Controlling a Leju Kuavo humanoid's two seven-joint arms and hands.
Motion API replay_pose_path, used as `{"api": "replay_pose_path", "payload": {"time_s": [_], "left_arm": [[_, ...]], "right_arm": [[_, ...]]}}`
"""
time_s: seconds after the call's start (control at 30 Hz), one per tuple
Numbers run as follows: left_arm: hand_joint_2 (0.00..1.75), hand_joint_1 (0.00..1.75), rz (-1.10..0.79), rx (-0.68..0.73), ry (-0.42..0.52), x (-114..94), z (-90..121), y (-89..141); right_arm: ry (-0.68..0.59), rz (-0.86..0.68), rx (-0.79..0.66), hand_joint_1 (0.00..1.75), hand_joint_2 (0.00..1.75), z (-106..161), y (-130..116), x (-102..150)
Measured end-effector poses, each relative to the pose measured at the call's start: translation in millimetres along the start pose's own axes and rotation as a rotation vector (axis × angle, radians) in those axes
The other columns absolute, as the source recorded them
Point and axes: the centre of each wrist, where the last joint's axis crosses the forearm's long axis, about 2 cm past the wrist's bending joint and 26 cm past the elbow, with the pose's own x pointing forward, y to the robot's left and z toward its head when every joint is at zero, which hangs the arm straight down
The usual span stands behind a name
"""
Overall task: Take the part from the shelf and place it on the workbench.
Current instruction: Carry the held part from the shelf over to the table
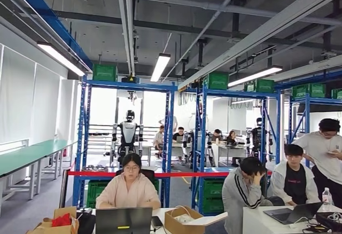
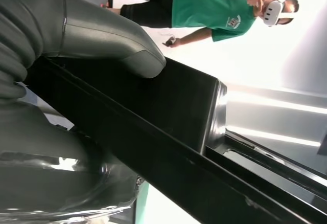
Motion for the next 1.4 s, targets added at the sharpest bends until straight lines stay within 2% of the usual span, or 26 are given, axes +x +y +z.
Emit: {"api": "replay_pose_path", "payload": {"time_s": [0.53,1.23,1.4], "left_arm": [[1.75,0.0,-0.001,-0.005,-0.001,0,0,-3],[1.75,0.0,-0.005,-0.007,-0.029,7,-2,-3],[1.75,0.0,-0.003,-0.009,-0.036,9,-2,-3]], "right_arm": [[-0.003,-0.008,0.025,1.75,1.75,-3,-1,1],[-0.076,0.012,0.103,1.75,1.75,-25,-11,16],[-0.11,0.016,0.082,1.75,1.75,-31,-16,21]]}}
